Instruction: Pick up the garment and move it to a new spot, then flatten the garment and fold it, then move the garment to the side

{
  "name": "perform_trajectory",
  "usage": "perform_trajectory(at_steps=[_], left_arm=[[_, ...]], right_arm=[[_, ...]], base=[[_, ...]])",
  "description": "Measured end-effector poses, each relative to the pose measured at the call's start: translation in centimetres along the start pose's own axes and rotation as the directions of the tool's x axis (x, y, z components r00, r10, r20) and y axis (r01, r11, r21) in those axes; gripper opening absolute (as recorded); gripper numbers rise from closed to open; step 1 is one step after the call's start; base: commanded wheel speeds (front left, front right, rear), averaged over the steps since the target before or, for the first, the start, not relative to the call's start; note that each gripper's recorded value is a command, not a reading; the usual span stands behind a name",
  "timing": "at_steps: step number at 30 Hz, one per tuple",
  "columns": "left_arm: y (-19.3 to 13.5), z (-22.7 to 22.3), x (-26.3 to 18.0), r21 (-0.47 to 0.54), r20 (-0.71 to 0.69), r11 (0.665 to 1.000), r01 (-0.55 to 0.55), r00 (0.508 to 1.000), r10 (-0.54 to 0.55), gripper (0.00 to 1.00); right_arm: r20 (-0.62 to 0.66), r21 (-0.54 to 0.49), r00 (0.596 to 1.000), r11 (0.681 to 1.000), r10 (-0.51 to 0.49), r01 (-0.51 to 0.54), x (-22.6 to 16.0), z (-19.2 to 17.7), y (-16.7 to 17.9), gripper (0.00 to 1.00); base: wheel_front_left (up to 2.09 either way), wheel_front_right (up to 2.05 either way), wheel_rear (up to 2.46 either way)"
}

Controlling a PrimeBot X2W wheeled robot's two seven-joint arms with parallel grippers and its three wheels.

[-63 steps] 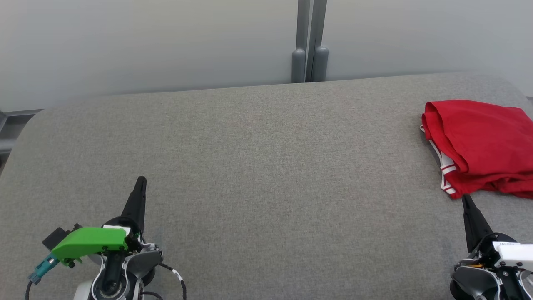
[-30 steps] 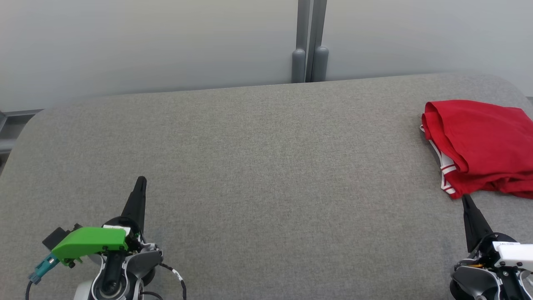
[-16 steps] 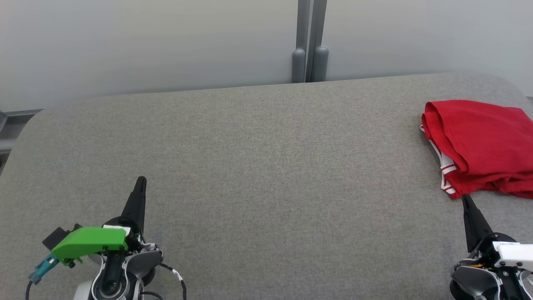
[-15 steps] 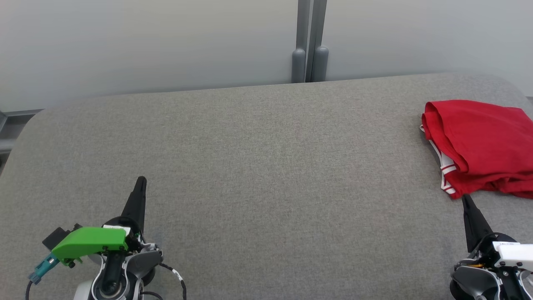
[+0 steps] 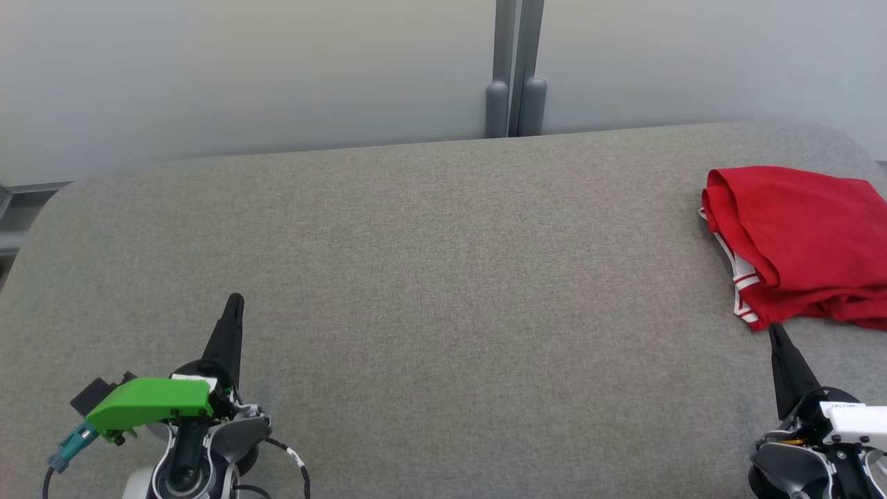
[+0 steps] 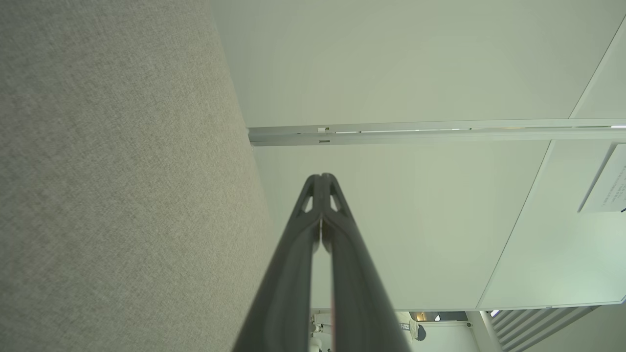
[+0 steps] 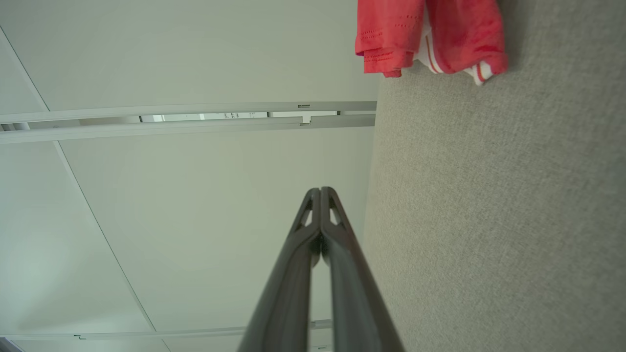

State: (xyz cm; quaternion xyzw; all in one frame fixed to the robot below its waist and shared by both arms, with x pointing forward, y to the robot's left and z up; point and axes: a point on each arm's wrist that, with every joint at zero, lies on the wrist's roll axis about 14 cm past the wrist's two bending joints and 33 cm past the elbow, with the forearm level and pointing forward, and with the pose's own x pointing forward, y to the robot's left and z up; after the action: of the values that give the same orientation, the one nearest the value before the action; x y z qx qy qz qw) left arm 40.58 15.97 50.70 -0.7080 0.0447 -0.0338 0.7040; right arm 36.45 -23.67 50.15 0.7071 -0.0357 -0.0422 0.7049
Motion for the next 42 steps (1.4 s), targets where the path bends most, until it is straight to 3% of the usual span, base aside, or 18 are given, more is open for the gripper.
perform_trajectory(at_steps=[42], left_arm=[[-0.01, 0.0, 0.0, 0.0, 0.0, 1.0, 0.0, 1.0, 0.0, 0.0]], right_arm=[[0.0, 0.0, 1.0, 1.0, 0.0, 0.0, 0.0, 0.0, 0.01, 0.0]], base=[[0.0, 0.0, 0.0]])
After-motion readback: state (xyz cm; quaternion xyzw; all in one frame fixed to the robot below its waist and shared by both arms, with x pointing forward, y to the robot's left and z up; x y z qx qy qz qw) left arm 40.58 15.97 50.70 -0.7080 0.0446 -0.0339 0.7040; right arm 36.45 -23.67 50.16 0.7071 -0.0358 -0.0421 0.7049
